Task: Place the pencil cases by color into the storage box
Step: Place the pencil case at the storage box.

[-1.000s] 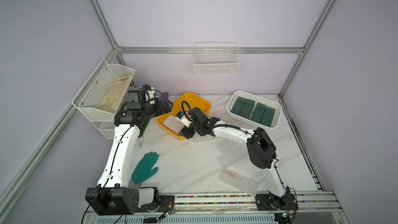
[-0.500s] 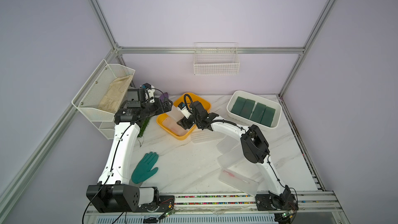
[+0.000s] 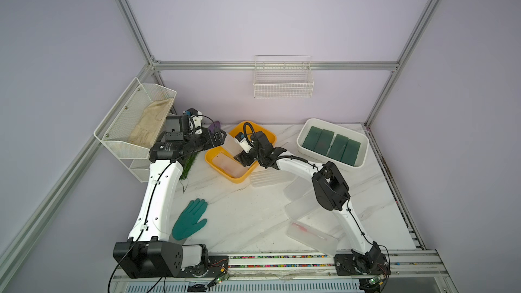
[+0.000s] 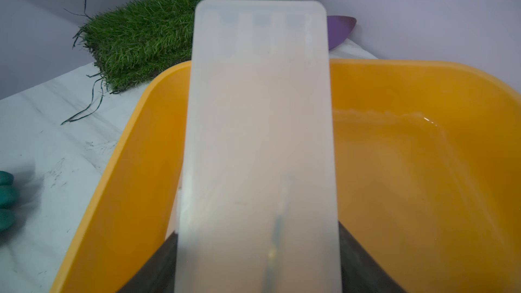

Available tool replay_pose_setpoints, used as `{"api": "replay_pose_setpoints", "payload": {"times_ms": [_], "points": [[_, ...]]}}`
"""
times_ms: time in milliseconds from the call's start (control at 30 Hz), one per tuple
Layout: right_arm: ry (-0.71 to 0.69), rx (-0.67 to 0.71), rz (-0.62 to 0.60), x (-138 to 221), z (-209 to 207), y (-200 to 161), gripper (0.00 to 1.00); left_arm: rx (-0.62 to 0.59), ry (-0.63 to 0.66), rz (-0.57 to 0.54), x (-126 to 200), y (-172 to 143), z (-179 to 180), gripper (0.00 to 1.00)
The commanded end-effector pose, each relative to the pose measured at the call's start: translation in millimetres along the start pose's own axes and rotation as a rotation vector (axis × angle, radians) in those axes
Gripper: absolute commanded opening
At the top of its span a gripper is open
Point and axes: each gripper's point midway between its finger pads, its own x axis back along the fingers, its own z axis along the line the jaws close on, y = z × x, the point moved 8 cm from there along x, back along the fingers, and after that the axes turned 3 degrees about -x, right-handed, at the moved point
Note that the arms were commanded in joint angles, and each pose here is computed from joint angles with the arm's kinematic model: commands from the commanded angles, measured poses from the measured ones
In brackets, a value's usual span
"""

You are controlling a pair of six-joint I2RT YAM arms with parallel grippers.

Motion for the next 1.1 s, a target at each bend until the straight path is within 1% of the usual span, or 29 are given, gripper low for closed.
{"api": "replay_pose_setpoints", "payload": {"times_ms": [0,200,467,600,733,867,1067], "points": [[-0.021,0.027,-0.071,0.4,-7.8,10.4,0.66,-0.03,-0.03,-0.059,3.5,9.9,-3.4,1.0],[-0.038,0.032,-0.06,-3.5,-12.1,6.9,0.66,-0.032,-0.02,-0.077,-2.9,9.9,0.7,1.0],[-0.047,0.04,-0.047,2.7,-12.3,7.6,0.66,-0.013,-0.025,-0.085,-5.2,1.1,3.6,1.0],[-0.058,0.04,-0.041,9.1,-12.6,8.5,0.66,-0.025,-0.025,-0.1,-3.2,-8.2,5.9,1.0],[-0.069,0.043,-0.035,11.3,-13.0,7.8,0.66,-0.049,-0.025,-0.112,0.7,-10.9,5.6,1.0],[-0.075,0.045,-0.028,8.1,-13.9,5.9,0.66,-0.07,-0.023,-0.116,2.5,-14.0,5.6,1.0],[-0.076,0.053,-0.012,1.7,-15.8,5.5,0.66,-0.071,-0.027,-0.103,0.4,-19.7,6.5,1.0]]}}
